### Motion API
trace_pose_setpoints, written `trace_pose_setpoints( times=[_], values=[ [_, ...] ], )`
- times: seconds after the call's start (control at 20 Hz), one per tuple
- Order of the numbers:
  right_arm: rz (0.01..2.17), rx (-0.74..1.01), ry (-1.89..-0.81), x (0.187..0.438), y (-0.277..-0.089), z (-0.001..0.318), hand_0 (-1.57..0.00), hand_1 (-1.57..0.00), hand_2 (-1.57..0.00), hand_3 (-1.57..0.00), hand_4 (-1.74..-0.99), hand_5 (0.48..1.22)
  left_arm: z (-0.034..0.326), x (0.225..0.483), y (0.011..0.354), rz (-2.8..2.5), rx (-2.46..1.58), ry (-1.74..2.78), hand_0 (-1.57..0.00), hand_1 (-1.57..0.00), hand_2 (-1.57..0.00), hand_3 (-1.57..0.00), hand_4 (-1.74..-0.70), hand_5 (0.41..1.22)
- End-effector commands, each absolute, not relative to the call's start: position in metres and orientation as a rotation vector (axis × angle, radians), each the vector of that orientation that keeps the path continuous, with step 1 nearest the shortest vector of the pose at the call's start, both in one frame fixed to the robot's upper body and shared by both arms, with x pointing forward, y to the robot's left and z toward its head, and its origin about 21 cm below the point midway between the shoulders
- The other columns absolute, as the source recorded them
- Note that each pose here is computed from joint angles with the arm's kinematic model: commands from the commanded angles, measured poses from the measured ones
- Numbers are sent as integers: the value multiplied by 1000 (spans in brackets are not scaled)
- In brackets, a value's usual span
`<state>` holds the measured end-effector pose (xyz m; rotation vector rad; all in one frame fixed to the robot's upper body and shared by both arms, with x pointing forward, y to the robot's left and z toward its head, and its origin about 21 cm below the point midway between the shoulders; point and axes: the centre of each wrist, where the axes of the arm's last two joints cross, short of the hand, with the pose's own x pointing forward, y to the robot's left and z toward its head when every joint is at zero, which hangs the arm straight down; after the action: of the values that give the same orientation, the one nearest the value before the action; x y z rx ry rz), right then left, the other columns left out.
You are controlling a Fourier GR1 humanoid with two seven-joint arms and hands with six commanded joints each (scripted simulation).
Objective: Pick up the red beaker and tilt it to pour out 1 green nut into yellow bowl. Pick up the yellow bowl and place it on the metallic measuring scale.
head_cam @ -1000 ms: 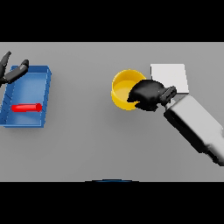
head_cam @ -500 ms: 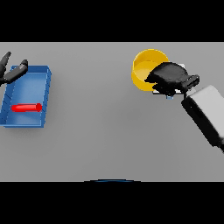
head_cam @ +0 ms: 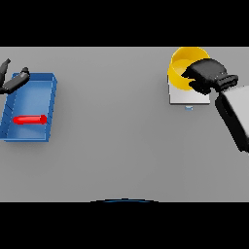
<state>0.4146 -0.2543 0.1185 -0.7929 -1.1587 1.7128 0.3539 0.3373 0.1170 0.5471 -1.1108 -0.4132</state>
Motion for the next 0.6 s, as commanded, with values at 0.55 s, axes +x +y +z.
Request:
trace_pose_setpoints(
  times=[0.55],
  values=[
    [1650,-735,-1093,423,-274,82,-1571,-1571,-1380,-1417,-1741,1221,118,357,332,-433,551,-1092,1,1,1,1,-847,796]
  ],
)
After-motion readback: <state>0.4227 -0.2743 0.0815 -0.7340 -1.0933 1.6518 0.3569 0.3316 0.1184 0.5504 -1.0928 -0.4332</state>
